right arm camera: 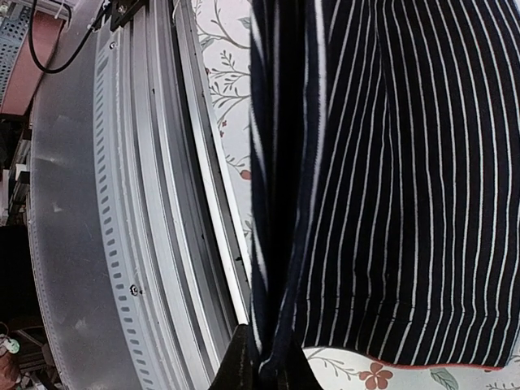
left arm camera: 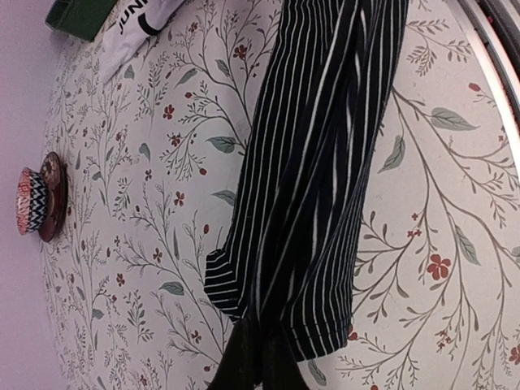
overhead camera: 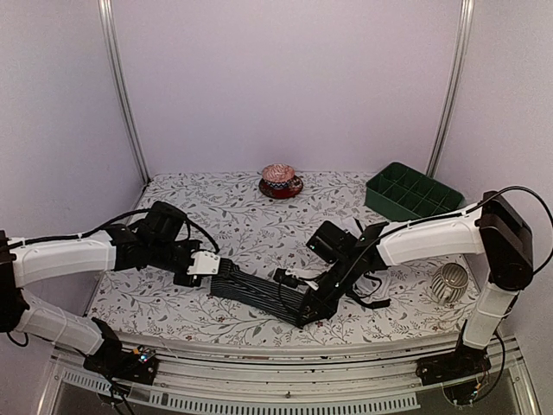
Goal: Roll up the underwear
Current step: Fold the underwear at the center of the board, then smooth out the underwear at the center of the board.
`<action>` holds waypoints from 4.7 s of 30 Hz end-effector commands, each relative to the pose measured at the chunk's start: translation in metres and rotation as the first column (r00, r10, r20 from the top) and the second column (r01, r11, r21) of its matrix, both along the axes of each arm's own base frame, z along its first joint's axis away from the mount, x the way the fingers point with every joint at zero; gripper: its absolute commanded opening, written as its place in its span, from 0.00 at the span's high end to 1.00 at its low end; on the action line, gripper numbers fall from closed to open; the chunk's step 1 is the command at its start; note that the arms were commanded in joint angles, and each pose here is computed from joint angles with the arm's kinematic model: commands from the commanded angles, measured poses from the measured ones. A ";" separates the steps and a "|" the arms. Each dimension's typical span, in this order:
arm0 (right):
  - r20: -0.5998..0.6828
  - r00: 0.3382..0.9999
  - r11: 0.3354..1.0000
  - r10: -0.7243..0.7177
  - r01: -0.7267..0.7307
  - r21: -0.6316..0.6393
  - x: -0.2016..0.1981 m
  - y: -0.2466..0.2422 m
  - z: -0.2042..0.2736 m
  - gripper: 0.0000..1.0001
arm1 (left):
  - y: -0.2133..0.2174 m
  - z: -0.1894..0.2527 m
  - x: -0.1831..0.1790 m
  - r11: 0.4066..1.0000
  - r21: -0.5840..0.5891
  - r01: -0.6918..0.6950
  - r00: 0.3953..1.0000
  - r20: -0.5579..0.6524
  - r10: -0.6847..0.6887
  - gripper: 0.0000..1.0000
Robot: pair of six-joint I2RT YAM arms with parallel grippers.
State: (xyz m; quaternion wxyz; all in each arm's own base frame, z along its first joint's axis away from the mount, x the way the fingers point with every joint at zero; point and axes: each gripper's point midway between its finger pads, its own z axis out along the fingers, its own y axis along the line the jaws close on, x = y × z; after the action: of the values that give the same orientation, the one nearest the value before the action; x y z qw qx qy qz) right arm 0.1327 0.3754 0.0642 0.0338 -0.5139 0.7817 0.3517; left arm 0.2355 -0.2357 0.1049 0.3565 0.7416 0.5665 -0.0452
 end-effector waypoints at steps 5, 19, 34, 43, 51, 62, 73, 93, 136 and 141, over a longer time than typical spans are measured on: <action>-0.041 0.999 1.000 -0.018 0.017 -0.026 0.008 0.005 -0.002 0.97 | -0.002 0.000 0.022 0.999 0.005 -0.038 0.999 0.027 0.038 1.00; -0.052 0.993 0.994 -0.110 0.108 -0.033 0.044 -0.002 -0.002 0.90 | -0.010 -0.017 0.054 0.995 0.048 -0.087 0.996 0.013 0.087 1.00; 0.006 0.990 0.989 -0.144 0.144 -0.020 0.058 0.001 0.001 0.87 | -0.009 -0.033 0.078 0.988 0.071 -0.136 0.990 -0.016 0.137 1.00; -0.056 0.970 0.969 -0.235 0.229 -0.089 0.076 0.002 -0.020 0.88 | -0.004 -0.055 0.090 0.975 0.121 -0.184 0.982 -0.011 0.187 1.00; -0.076 0.960 0.961 -0.268 0.261 -0.089 0.082 0.007 -0.015 0.88 | 0.002 -0.057 0.111 0.954 0.113 -0.277 0.961 0.061 0.271 0.72; -0.084 0.941 0.942 -0.326 0.317 -0.106 0.090 0.011 -0.012 0.90 | 0.015 -0.002 0.128 0.894 -0.058 -0.444 0.877 0.175 0.447 0.02; -0.086 0.929 0.930 -0.359 0.349 -0.113 0.097 0.015 -0.007 0.91 | 0.003 -0.004 0.072 0.908 -0.107 -0.404 0.902 0.119 0.415 0.10; -0.185 0.919 0.937 -0.349 0.343 -0.062 0.086 0.024 0.018 0.97 | 0.035 -0.085 0.075 0.865 0.157 -0.476 0.872 0.215 0.440 0.36; -0.268 0.863 0.902 -0.428 0.425 -0.075 0.114 0.025 0.003 0.93 | -0.031 -0.041 0.063 0.987 -0.047 -0.152 0.968 0.197 0.158 0.02; -0.283 0.849 0.893 -0.446 0.442 -0.083 0.127 0.012 -0.004 0.93 | -0.020 -0.051 0.063 0.986 -0.011 -0.163 0.957 0.241 0.161 0.01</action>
State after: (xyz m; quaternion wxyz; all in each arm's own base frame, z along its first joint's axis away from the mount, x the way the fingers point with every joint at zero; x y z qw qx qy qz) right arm 0.2492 0.3928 0.0632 -0.0058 -0.2617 0.8795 0.3975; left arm 0.2886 -0.2592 0.0506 0.4003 0.7019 0.5880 0.0379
